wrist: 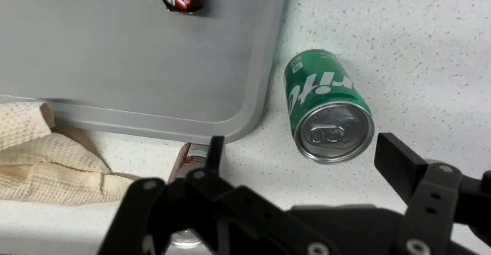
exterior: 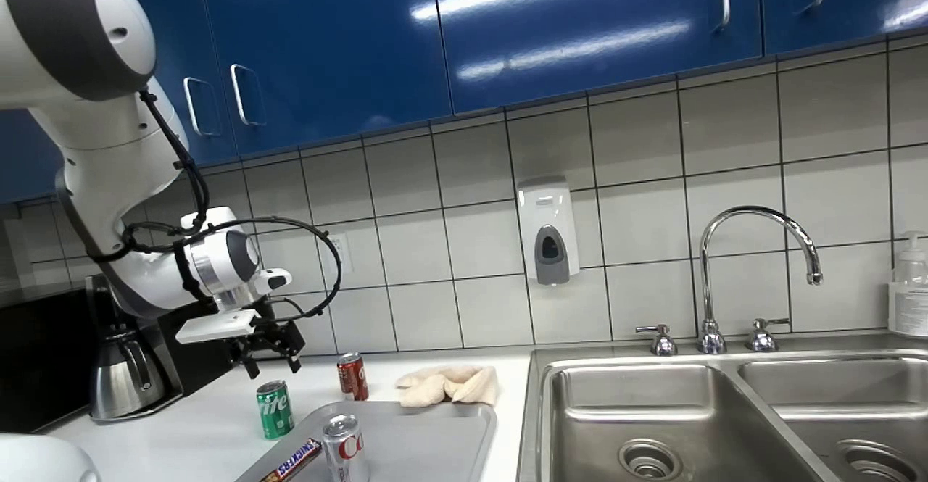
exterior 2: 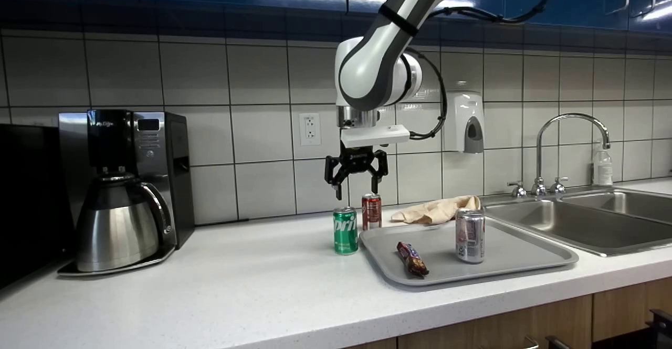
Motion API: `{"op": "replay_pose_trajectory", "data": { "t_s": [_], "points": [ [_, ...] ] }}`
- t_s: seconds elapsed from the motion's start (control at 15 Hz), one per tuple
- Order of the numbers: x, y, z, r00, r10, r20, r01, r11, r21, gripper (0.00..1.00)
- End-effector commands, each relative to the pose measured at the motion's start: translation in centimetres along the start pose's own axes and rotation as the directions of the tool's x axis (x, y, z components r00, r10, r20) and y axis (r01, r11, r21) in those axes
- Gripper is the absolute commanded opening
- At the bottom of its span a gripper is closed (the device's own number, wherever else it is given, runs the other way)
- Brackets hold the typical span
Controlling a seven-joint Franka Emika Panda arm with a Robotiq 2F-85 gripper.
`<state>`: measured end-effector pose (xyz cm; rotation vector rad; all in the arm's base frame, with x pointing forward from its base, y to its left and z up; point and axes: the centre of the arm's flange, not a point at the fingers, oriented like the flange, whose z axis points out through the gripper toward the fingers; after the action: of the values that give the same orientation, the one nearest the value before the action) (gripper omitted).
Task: Put the cans on the tray
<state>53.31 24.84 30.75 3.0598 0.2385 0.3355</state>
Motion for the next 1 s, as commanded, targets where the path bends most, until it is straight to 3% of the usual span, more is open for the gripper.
{"op": "replay_pose_trajectory", "data": {
  "t_s": [0.0, 0.93],
  "points": [
    [2.3, -2.1, 1.1, 1.0, 0.004, -0.001, -0.004, 1.0, -0.025, 1.0],
    [3.6, -3.6, 7.1, 0.998, -0.017, 0.061, 0.019, 0.999, -0.029, 1.0]
  ]
}}
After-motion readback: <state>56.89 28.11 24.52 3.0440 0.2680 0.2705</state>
